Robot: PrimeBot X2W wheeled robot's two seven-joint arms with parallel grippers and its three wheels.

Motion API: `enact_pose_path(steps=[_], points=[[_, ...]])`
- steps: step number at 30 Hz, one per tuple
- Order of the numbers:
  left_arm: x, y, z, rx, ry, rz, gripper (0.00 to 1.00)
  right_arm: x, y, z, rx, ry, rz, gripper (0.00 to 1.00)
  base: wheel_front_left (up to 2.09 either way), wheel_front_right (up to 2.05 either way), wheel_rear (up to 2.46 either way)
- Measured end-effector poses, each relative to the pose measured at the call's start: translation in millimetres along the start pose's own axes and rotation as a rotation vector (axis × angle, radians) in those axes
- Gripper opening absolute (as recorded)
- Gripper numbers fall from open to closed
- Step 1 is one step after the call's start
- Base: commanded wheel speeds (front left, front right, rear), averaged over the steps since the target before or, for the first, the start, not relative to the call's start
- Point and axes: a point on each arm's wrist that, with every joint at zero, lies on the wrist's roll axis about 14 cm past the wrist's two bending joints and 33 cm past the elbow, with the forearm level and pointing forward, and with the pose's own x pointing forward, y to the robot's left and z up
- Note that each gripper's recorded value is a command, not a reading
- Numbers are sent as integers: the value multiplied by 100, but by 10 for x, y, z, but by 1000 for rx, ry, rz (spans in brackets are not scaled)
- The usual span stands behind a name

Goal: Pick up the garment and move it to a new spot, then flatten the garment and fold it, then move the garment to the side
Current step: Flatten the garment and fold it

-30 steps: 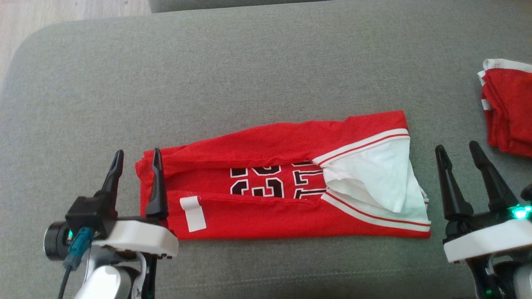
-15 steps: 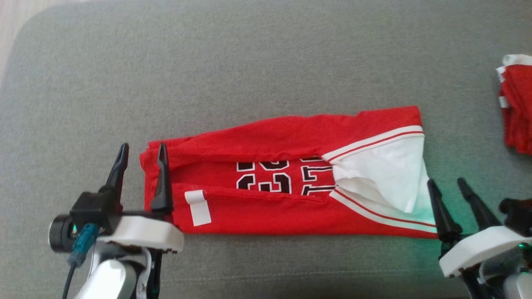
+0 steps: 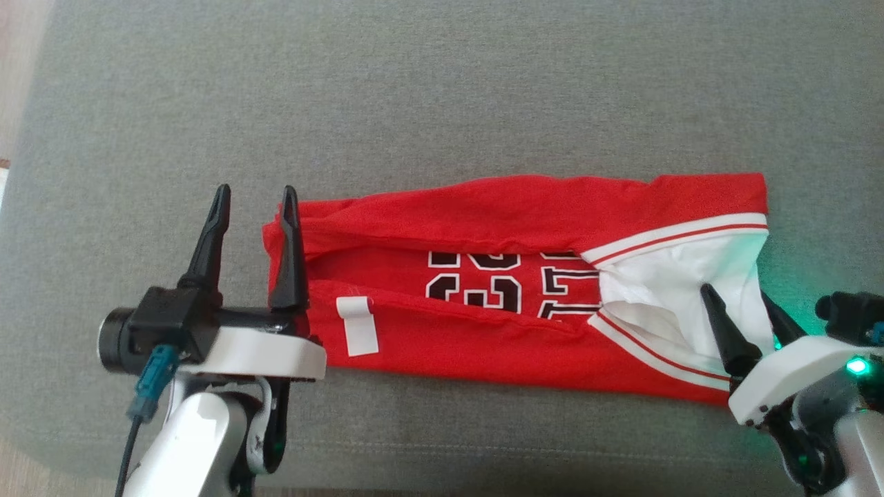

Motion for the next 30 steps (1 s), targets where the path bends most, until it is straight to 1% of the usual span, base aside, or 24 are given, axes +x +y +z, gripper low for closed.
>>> enact_pose_path(steps=[1,2,3,4,8,12,14,20,24,27,30], points=[[-3,0,-1,-3,0,-2,100,17,9,1,1,9,7,100,0,0,0],[-6,7,1,-4,-2,2,100,28,17,-1,1,18,13,55,0,0,0],[-11,12,0,-4,-2,5,100,35,31,-7,12,26,19,3,0,0,0],[-15,18,-3,-4,0,8,100,34,39,-2,14,29,24,0,0,0,0],[-30,25,23,-1,-7,11,100,4,110,4,20,33,46,0,0,0,0],[-41,14,82,-1,-27,8,100,-107,80,44,18,8,35,0,0,0,0],[-49,-6,108,-3,-34,3,100,-194,-16,54,16,-4,9,0,0,0,0],[-79,-45,183,-5,-54,-9,100,-507,-528,147,-22,-43,-128,0,0,0,0],[-123,-60,197,-4,-55,-14,100,-627,-667,212,-33,-65,-165,0,0,0,0],[-148,-72,236,-3,-65,-18,100,-667,-593,345,-60,-108,-147,0,0,0,0],[-192,-81,257,-4,-68,-21,100,-719,-337,633,-150,-189,-84,0,0,0,0]])
